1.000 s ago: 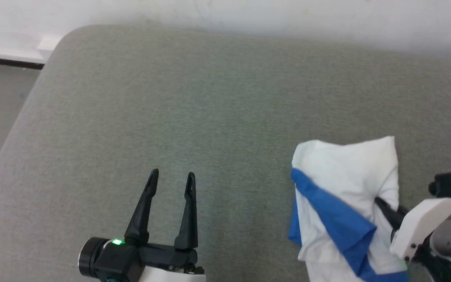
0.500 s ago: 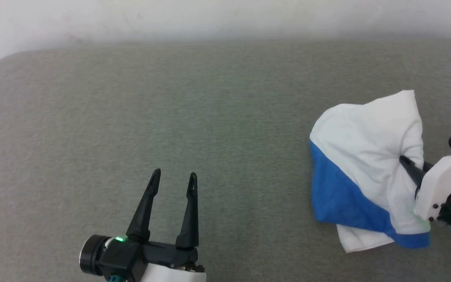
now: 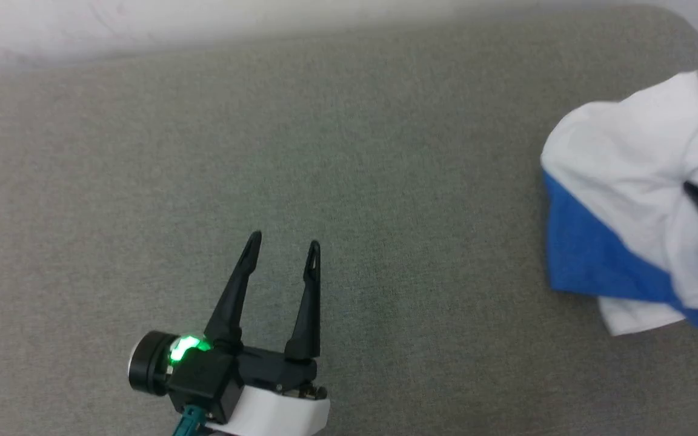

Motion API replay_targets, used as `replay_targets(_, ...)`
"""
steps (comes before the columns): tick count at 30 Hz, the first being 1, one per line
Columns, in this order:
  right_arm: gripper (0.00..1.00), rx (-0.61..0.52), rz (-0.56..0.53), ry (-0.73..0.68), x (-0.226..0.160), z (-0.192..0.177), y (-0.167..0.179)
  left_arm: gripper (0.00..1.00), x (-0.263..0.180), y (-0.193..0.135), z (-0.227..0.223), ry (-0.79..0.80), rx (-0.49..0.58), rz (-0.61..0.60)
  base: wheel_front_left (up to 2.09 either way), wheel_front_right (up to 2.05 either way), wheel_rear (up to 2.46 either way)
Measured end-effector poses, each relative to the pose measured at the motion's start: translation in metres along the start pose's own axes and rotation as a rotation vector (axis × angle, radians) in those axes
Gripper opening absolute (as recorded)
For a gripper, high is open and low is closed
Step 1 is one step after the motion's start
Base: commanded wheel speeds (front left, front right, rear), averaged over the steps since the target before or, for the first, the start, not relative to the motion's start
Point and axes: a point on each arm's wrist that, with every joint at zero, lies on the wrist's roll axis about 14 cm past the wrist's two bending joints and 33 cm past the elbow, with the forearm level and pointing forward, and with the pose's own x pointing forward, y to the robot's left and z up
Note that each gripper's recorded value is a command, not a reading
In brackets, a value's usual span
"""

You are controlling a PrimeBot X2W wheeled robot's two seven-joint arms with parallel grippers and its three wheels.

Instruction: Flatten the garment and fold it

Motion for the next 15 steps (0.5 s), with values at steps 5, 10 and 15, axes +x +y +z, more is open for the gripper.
replay_targets(5,0.00,-0.036,-0.052,-0.014,0.015,0.016,-0.030,1.00,0.019,0.000,-0.011,0.007,0.016,-0.017,0.00,0.00,0.00)
replay_targets(10,0.00,-0.118,-0.141,-0.013,0.034,0.032,-0.071,1.00,0.040,0.001,-0.026,0.010,0.036,-0.033,0.00,0.00,0.00)
replay_targets(15,0.00,-0.173,-0.219,0.040,0.058,0.027,-0.108,1.00,0.059,0.006,-0.042,0.006,0.063,-0.042,0.00,0.00,0.00)
